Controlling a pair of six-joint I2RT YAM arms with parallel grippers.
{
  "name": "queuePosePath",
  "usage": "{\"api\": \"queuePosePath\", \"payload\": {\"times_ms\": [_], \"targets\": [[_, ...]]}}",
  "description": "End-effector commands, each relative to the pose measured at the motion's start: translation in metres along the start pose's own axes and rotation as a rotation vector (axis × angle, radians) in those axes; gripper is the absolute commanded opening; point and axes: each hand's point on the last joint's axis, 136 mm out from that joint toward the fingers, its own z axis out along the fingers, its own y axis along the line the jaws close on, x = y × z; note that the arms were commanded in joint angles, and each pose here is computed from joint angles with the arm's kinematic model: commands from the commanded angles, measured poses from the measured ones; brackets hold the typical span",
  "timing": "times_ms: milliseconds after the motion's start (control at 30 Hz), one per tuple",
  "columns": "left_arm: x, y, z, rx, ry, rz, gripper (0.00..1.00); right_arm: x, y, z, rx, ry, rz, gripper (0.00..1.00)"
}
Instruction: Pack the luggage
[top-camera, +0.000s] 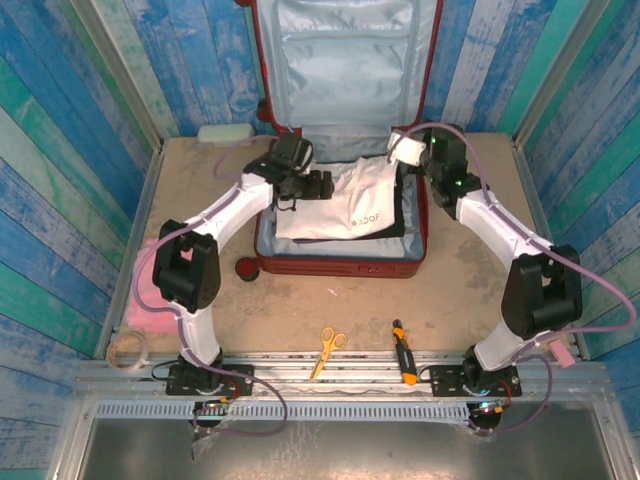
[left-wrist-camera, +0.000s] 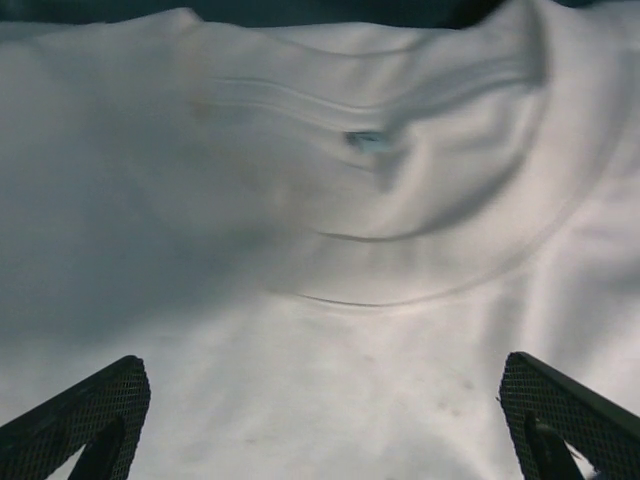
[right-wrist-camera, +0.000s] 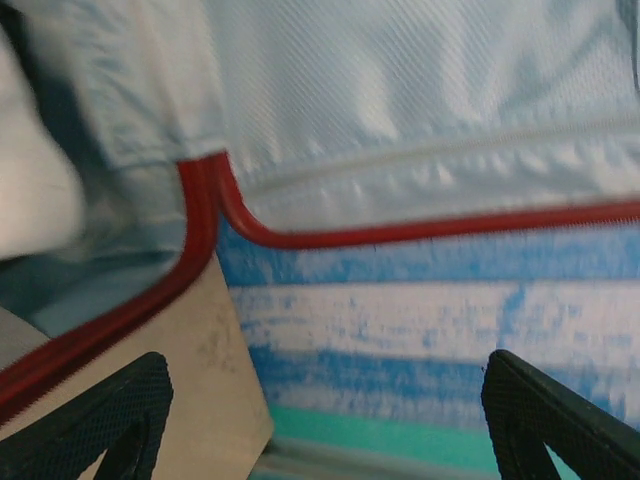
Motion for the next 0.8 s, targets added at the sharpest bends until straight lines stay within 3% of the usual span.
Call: {"api": "queuePosePath", "payload": {"times_ms": [0,67,133,233,333,500,767], "targets": [[-0.008,-0.032,-0.029,0.050,-0.044,0.103,0.94,0.022,-0.065,-0.008,0.163,0.167,0.384,0.85],[-0.002,-0.047,-0.032,0.084,-0.049,0.142,0.94,0.028,-0.080,-0.009,0.123,0.218,0.652,0.86],[0.005,-0.068,-0.038,0.149,-0.060,0.204,0.94,0.027,-0.070,-0.009,-0.002,0.237,0.850,0.86],[0.026,-0.108,-0.053,0.265,-0.092,0.378,0.95,0.013,-0.039,-0.013,-0.204,0.186,1.068,0.86],[0.052,-0.140,-0.055,0.248,-0.105,0.557,1.00,0.005,-0.021,-0.017,-0.345,0.135,1.247,0.87],[0.057,-0.148,-0.015,0.108,-0.004,0.479,0.98,0.011,-0.008,-0.019,-0.499,0.116,1.488,0.88],[0.077,-0.165,0.035,0.016,0.036,0.405,0.97,-0.011,0.037,0.009,-0.859,0.093,1.703,0.92]]}}
